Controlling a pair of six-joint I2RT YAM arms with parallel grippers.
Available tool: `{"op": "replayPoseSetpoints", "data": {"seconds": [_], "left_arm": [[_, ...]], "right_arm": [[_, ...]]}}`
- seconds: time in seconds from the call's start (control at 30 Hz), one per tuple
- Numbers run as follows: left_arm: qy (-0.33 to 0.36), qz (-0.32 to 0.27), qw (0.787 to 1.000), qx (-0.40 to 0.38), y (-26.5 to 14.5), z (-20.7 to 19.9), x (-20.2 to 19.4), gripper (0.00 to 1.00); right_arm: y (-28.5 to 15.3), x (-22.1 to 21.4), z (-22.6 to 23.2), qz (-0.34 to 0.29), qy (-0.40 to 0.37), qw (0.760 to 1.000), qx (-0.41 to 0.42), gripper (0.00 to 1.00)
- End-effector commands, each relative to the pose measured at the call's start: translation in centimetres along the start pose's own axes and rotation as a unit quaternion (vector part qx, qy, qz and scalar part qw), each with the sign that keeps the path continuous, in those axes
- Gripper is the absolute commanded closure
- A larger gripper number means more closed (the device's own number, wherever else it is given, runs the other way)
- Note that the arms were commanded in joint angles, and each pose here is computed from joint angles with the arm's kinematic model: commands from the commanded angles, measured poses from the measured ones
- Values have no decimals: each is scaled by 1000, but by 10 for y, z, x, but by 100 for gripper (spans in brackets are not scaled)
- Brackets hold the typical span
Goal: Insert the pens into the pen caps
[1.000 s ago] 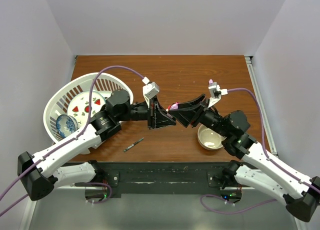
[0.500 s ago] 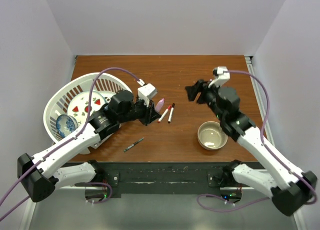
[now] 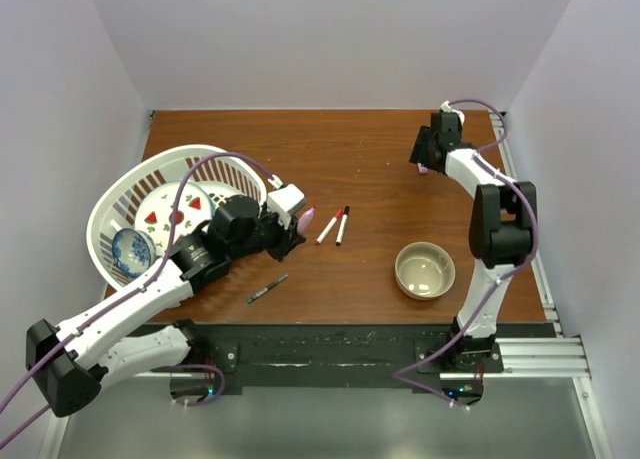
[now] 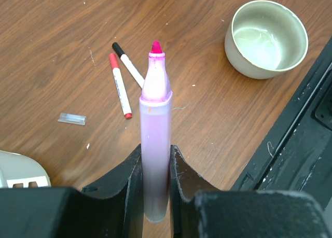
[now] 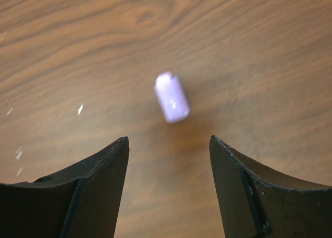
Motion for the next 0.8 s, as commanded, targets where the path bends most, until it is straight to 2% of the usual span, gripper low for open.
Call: {"op": "replayPoseSetpoints", "data": {"seconds": [0.0,0.03,0.27,0.77], "left_arm": [[23,-18,1000,-9,-2,-1,7,100],[23,-19,1000,-8,-3,0,7,100],[26,-23,999,-9,-4,-1,8,100],[25,-17,999,-14,-2,-1,6,100]], "right_arm": [[12,43,-3,-29,-5,1000,-6,32],[27,32,-4,-7,-12,1000,-11,32],[57,27,4,11,-40,999,24,34],[63,4,30,42,-86,982,160,39]]}}
Point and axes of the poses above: each gripper's point midway between its finger pads, its own y axis out along the fingers, its own z axis along the line the jaws close on, x = y × z, the point moved 6 cm from there along -y, back along the fingers, and after that the axes turned 8 degrees about -y, right-handed, at the moved point
